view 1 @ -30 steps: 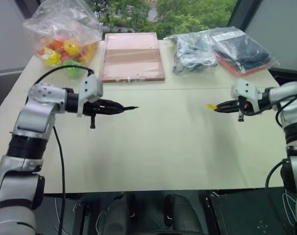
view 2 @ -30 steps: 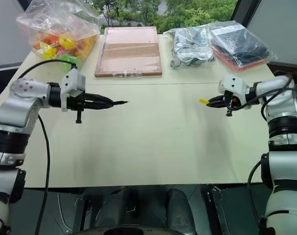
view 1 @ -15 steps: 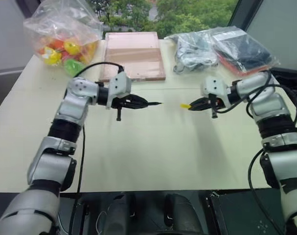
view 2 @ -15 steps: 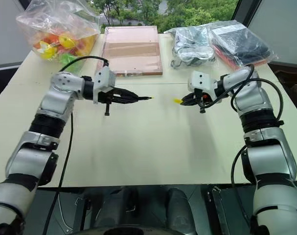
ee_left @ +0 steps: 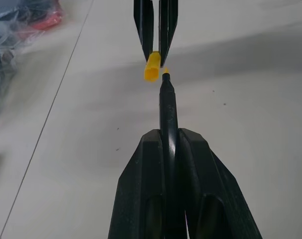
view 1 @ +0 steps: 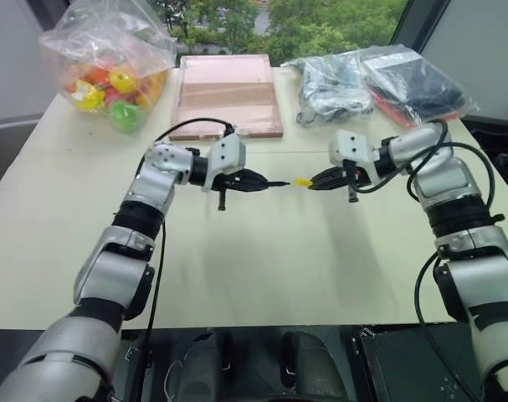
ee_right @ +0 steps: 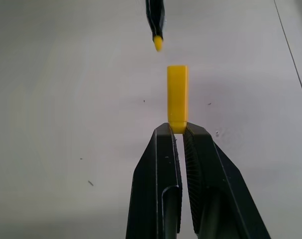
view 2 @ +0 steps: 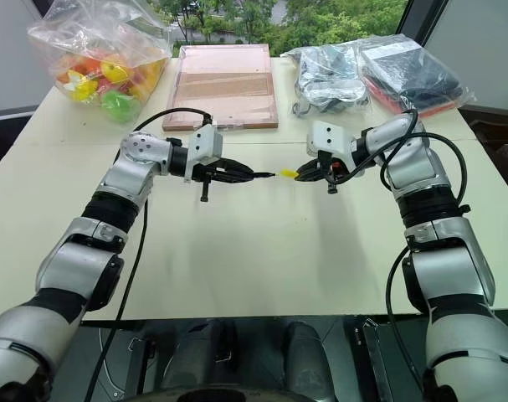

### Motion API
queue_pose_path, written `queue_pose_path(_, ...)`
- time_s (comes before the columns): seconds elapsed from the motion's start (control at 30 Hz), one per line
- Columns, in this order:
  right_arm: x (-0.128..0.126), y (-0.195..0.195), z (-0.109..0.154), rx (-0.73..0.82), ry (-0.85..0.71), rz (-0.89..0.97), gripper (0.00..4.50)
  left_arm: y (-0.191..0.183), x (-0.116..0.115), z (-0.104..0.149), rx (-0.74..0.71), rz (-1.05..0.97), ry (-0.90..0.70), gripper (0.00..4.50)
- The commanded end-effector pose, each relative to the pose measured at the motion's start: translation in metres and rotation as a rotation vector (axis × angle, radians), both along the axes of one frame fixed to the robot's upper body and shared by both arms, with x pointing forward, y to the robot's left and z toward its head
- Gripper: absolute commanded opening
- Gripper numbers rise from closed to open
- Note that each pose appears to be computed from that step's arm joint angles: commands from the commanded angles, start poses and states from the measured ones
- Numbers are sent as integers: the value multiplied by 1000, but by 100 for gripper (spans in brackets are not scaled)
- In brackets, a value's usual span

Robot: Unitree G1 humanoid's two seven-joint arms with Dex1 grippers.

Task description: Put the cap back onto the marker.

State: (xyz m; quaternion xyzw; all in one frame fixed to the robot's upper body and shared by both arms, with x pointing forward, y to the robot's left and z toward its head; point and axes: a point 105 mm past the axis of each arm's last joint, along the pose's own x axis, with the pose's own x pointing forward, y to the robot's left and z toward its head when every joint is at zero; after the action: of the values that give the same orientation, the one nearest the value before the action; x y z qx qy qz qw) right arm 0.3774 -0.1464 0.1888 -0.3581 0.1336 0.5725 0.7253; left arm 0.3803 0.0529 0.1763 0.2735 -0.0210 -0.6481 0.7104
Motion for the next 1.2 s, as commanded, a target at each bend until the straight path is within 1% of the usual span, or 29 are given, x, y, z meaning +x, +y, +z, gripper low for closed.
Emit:
queue_pose_path(0.03,-3,8,21,28,-63,33,5,-6,3,14,-18,-10,-56,0)
queue_pose_path(0.37,-8,6,18,19,-59,33,5,-4,8,18,-26,3,-68,0)
queue_pose_path(0.5,-5,3,14,13,-58,16,5,3,5,21,-18,-7,-64,0)
queue_pose_path(0.77,-2,4,13,20,-60,10,5,16,3,18,-3,7,-54,0)
queue_pose_path(1.2,-2,7,14,24,-65,21,5,8,4,19,-21,7,-58,0)
